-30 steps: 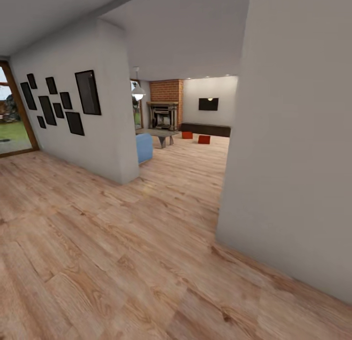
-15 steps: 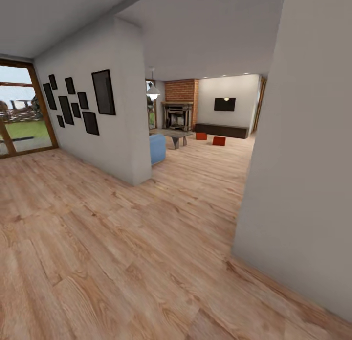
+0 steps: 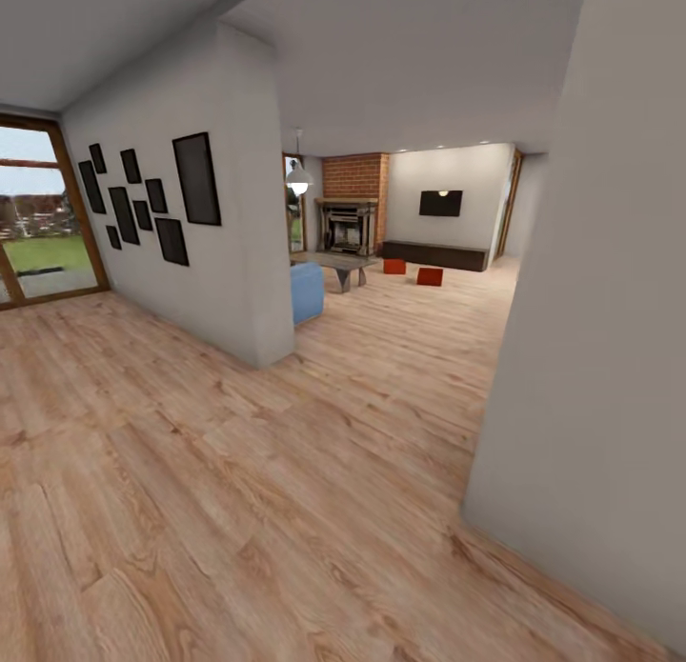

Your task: Move the two storage containers from the living room to the garage. In the garage, place one container on the floor and stack the other container on top of it (either order is fine).

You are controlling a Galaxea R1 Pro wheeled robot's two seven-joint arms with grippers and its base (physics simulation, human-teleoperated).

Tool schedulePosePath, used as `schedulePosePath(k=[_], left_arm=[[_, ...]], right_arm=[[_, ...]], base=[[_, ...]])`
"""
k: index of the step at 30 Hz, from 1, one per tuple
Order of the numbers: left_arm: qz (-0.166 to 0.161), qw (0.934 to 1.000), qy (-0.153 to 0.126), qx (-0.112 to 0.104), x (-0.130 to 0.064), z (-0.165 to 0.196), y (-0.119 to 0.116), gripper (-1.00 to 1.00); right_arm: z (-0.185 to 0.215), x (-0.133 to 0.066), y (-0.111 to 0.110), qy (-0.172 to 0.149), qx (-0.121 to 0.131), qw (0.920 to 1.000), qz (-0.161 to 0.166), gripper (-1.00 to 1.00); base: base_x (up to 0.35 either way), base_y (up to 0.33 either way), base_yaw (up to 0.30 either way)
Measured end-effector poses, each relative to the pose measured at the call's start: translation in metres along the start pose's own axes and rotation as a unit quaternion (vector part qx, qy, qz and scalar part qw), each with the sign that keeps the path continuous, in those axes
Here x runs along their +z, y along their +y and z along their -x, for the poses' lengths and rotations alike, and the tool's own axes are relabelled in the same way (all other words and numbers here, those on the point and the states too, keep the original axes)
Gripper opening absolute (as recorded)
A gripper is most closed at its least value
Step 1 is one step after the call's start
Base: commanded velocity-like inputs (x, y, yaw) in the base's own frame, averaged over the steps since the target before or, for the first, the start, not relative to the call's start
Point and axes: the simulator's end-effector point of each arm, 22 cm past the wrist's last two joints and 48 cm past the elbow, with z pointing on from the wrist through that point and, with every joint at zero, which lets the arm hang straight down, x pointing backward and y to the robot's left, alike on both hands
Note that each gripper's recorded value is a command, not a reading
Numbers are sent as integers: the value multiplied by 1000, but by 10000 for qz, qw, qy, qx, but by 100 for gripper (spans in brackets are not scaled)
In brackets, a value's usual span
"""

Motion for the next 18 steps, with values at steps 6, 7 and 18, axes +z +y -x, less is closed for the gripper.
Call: schedulePosePath(k=[6,7,18], left_arm=[[-2,10000,0,2,0,0,0,100],[-2,10000,0,1,0,0,0,100],[-4,10000,0,0,0,0,0,100]], right_arm=[[0,0,0,-1,0,10000,0,100],[0,0,0,-1,0,10000,0,100],[0,0,0,-2,0,10000,0,100]], base=[[327,0,0],[326,0,0],[326,0,0]])
